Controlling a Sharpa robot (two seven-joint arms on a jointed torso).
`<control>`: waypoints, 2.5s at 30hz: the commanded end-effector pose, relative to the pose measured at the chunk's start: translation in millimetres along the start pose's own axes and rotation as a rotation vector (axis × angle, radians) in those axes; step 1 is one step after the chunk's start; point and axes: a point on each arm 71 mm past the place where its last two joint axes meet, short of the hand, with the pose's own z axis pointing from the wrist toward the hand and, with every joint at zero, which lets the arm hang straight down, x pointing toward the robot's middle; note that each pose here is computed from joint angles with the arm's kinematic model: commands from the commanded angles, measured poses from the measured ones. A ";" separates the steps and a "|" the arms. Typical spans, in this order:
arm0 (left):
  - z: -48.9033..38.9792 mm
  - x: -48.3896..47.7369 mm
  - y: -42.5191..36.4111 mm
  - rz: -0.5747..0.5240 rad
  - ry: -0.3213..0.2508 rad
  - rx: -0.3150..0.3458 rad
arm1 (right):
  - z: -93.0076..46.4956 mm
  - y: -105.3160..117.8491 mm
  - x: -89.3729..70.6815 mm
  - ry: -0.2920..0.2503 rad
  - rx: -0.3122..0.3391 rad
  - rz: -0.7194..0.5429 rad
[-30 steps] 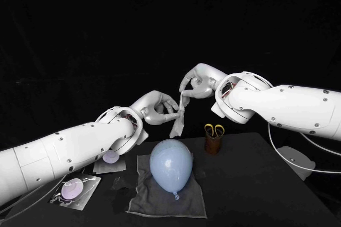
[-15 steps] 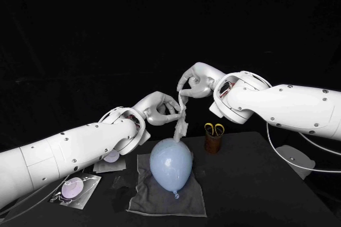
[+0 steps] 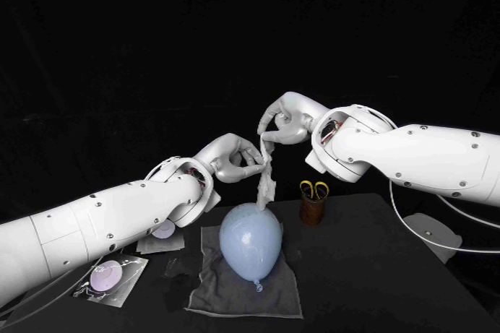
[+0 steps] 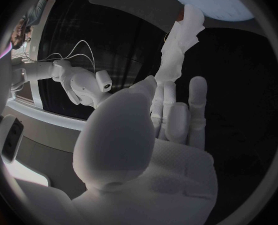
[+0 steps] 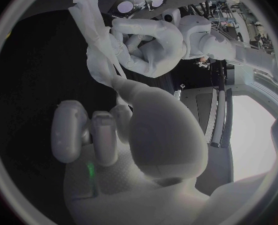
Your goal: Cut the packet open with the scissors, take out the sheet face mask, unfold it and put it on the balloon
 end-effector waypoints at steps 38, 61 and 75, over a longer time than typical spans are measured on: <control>1.4 -0.4 -0.3 0.018 -0.018 -0.024 | 1.6 6.3 2.2 -0.002 -0.029 -0.008; -3.7 -3.7 1.5 -0.005 0.001 0.000 | 3.5 -5.1 -3.7 -0.007 0.003 -0.020; -4.8 -19.6 3.6 0.000 -0.026 -0.007 | 2.4 -10.2 -5.1 0.010 0.015 -0.028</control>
